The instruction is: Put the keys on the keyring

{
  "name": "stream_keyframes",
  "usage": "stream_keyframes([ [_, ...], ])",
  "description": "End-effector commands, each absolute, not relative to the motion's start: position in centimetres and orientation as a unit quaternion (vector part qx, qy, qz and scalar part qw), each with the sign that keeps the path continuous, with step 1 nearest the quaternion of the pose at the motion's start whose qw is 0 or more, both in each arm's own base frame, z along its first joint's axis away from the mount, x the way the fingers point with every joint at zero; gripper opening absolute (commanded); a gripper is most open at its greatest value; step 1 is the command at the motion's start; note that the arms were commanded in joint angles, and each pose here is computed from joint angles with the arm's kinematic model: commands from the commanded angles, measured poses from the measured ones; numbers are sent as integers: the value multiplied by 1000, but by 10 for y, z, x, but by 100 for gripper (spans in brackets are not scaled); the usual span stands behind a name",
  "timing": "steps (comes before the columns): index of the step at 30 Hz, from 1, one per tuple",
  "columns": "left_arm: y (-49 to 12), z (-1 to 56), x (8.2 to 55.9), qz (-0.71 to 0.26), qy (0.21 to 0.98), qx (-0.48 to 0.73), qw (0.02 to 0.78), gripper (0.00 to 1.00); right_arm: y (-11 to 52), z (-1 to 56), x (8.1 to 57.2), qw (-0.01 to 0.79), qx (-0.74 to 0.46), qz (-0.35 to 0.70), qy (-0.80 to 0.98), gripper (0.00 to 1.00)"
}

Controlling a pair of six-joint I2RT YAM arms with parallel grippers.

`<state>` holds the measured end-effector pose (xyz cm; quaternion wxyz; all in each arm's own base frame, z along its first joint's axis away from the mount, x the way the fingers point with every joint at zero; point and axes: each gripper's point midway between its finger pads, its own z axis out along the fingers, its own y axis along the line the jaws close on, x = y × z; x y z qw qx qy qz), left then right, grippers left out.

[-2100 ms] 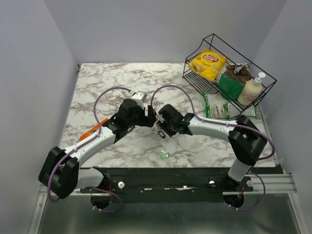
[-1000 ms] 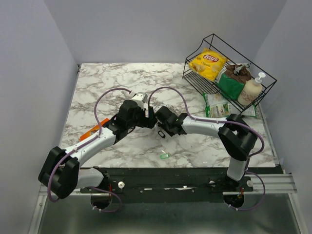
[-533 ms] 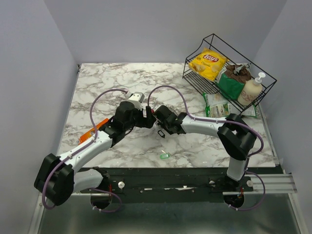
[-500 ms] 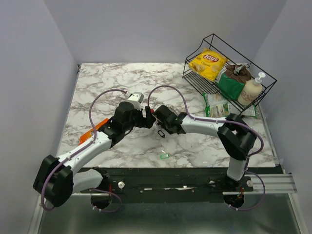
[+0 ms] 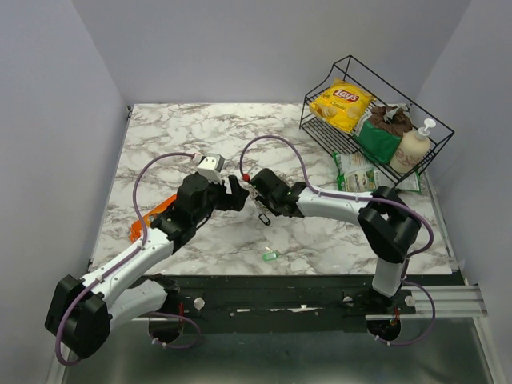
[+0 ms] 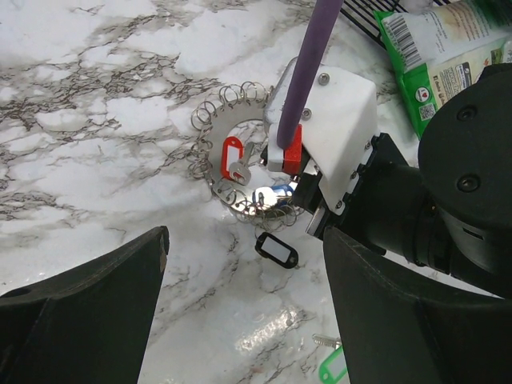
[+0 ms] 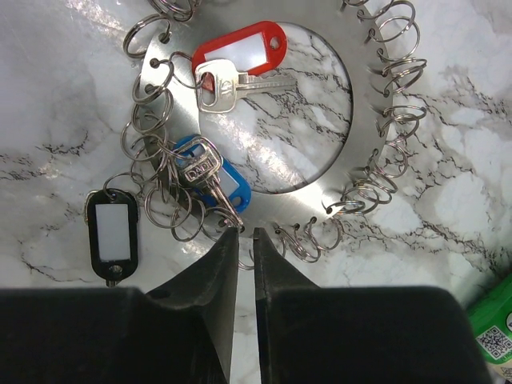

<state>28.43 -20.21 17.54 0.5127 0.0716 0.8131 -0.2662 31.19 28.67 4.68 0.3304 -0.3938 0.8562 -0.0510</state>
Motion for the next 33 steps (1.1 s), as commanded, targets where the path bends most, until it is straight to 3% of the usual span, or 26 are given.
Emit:
stream_keyframes([
  [1, -200, 180, 289, -266, 806, 63, 526, 86, 294, 56, 315, 347, -394, -45, 850, 22],
  [8, -210, 172, 289, -276, 813, 82, 506, 86, 293, 77, 306, 361, -379, -3, 852, 31],
  [24, -257, 154, 299, -238, 833, 197, 460, 80, 229, 87, 299, 293, -160, 232, 914, 31],
  [33, -292, 142, 300, -186, 834, 277, 439, 77, 225, 86, 289, 251, -114, 332, 902, 31],
])
